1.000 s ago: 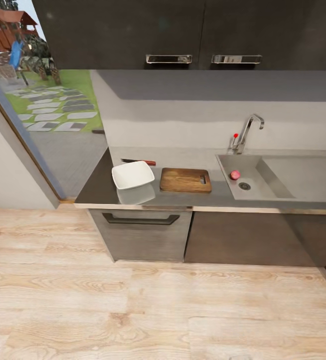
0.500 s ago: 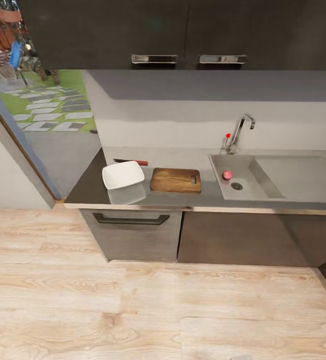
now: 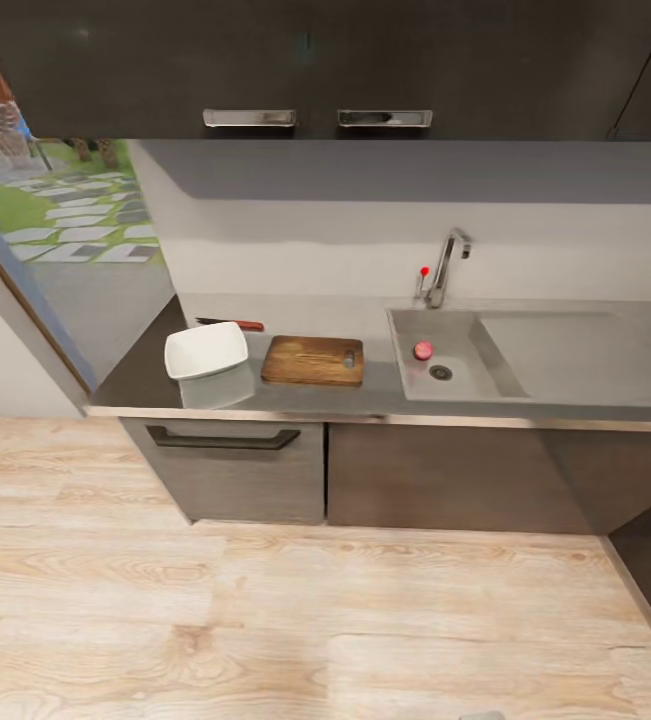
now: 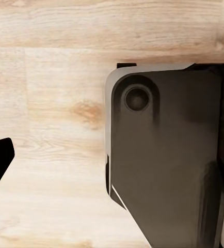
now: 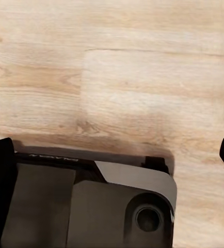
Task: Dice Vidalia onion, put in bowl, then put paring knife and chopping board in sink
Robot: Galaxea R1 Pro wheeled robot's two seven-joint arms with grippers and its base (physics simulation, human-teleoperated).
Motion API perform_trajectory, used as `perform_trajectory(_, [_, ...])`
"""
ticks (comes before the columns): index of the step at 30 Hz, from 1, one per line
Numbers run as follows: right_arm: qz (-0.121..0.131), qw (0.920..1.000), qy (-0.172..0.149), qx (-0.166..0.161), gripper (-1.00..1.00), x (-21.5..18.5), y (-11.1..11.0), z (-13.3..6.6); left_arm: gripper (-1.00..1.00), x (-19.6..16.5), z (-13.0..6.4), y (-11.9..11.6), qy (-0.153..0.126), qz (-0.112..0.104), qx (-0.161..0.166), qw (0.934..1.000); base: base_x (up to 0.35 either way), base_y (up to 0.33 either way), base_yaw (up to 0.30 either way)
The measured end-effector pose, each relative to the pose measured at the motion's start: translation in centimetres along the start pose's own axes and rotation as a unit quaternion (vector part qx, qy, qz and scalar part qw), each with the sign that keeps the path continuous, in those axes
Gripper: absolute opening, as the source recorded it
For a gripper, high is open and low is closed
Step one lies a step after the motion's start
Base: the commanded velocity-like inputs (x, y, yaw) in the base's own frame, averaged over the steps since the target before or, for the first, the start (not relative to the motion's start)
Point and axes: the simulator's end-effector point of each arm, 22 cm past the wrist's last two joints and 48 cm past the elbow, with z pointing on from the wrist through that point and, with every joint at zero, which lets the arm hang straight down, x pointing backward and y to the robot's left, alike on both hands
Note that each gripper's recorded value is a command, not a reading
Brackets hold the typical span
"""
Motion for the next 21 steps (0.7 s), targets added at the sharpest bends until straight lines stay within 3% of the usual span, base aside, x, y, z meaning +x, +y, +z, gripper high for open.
perform_trajectory(2, [0.001,1.0,0.004,0.0,1.0,0.5,0.0,-0.1,1.0,0.0,0.0,0.0,0.0,0.0,0.0,1.0,0.0,-0.315,0.0])
perform_trajectory(5, [0.006,0.9994,0.035,-0.001,1.0,5.1,0.5,-1.5,1.0,0.0,0.0,0.0,0.0,0.0,0.0,1.0,0.0,-0.315,0.0])
perform_trajectory(9, [0.018,0.994,0.107,0.005,1.0,15.7,1.0,-5.8,1.0,0.0,0.0,0.0,0.0,-0.001,-0.001,1.0,0.0,-0.315,0.0])
perform_trajectory(13, [0.026,0.9869,0.158,0.016,1.0,22.8,1.4,-9.9,1.0,0.0,0.0,0.0,0.0,-0.001,-0.001,1.0,0.0,-0.315,0.0])
perform_trajectory(17, [0.029,0.9851,0.165,0.038,1.0,23.9,0.4,-10.7,1.0,0.0,0.0,0.0,0.0,-0.001,-0.001,1.0,0.0,-0.315,0.0])
perform_trajectory(21, [0.015,0.9868,0.13,0.096,1.0,20.9,-2.9,-9.6,1.0,0.0,0.0,0.0,0.0,-0.001,-0.001,1.0,0.0,-0.304,0.0])
